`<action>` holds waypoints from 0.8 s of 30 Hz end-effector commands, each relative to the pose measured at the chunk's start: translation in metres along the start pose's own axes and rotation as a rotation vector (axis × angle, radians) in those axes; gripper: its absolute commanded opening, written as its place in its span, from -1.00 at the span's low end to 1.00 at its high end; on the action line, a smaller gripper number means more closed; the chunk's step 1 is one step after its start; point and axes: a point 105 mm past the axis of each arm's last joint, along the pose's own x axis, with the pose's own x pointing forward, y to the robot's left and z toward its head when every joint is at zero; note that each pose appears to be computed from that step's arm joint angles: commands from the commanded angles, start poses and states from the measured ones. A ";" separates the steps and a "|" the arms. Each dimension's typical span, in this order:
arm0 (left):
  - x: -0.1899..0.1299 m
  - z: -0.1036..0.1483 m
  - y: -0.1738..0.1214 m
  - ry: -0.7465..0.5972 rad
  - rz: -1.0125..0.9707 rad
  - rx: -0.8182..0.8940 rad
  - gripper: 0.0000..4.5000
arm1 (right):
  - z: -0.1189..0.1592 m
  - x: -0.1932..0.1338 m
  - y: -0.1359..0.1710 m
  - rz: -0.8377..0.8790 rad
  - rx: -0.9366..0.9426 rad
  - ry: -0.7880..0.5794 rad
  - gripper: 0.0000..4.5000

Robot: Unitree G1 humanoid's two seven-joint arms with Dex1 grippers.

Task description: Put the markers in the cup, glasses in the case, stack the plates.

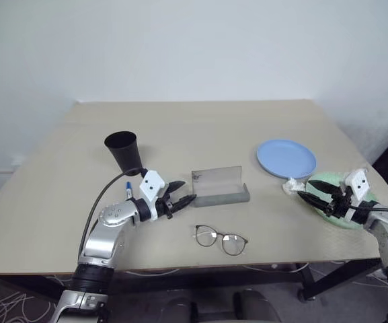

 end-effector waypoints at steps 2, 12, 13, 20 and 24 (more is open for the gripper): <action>-0.002 0.014 0.003 -0.039 0.007 0.042 0.23 | 0.012 0.000 -0.003 -0.024 -0.056 0.038 0.19; 0.002 0.014 0.005 -0.038 0.008 0.052 0.23 | -0.002 0.000 -0.025 -0.162 -0.073 0.191 0.19; 0.002 0.014 0.004 -0.040 0.009 0.050 0.23 | -0.004 0.000 -0.024 -0.159 -0.054 0.203 0.19; 0.004 0.013 0.002 -0.044 0.007 0.043 0.23 | -0.020 0.001 -0.020 -0.185 -0.022 0.344 0.19; 0.005 0.014 0.000 -0.051 -0.001 0.043 0.23 | -0.020 0.003 -0.018 -0.221 0.011 0.389 0.19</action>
